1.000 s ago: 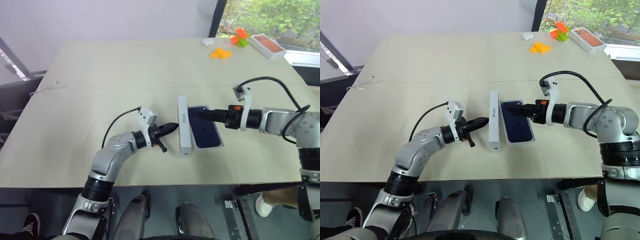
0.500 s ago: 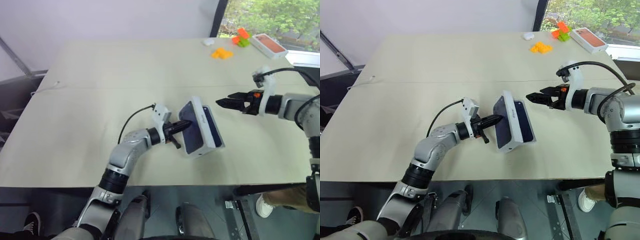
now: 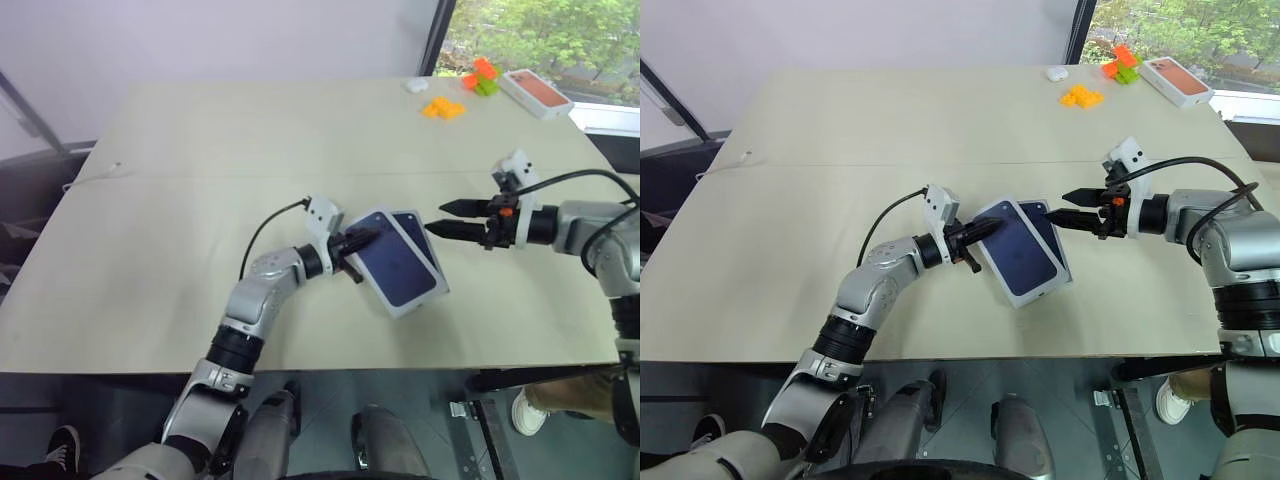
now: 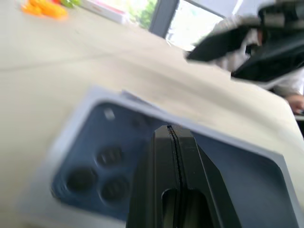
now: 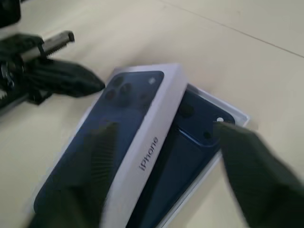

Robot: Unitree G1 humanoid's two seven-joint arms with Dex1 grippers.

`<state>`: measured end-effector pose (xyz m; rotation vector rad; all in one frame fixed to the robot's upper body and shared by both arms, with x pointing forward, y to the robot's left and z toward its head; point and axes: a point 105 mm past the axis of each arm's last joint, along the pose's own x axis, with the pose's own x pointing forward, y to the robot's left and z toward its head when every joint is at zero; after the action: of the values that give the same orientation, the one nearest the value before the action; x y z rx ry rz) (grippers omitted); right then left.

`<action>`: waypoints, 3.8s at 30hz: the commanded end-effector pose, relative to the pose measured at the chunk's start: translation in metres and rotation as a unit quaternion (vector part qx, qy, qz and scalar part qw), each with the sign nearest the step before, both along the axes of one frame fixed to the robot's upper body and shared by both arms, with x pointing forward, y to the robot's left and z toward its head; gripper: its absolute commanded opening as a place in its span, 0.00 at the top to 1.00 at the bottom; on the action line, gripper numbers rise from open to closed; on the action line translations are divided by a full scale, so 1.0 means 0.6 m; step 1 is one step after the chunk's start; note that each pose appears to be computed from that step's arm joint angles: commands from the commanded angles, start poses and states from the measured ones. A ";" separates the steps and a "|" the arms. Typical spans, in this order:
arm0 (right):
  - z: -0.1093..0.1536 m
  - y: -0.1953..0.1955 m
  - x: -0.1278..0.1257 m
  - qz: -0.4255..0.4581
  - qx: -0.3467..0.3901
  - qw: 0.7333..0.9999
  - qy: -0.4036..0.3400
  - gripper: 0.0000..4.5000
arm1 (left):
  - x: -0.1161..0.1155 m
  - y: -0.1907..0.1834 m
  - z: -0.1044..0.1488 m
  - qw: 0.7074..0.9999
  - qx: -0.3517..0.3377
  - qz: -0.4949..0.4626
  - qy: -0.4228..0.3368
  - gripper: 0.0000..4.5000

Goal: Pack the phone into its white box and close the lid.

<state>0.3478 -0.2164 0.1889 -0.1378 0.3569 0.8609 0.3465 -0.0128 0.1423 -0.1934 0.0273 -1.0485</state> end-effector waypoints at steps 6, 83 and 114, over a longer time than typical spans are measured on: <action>0.016 0.001 0.013 -0.006 -0.016 0.999 -0.051 1.00 | -0.016 0.035 0.040 1.000 -0.015 0.011 -0.023 1.00; -0.076 -0.034 0.011 0.010 -0.219 0.971 -0.093 1.00 | 0.012 -0.034 -0.049 0.998 0.054 -0.006 0.029 1.00; 0.005 -0.005 -0.004 0.039 -0.099 0.989 -0.106 1.00 | 0.016 -0.042 0.064 1.000 -0.009 -0.007 -0.003 1.00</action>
<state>0.3532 -0.2275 0.1852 -0.4497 0.2651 0.8262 0.3621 -0.0281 0.1709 -0.1847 0.0398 -1.0310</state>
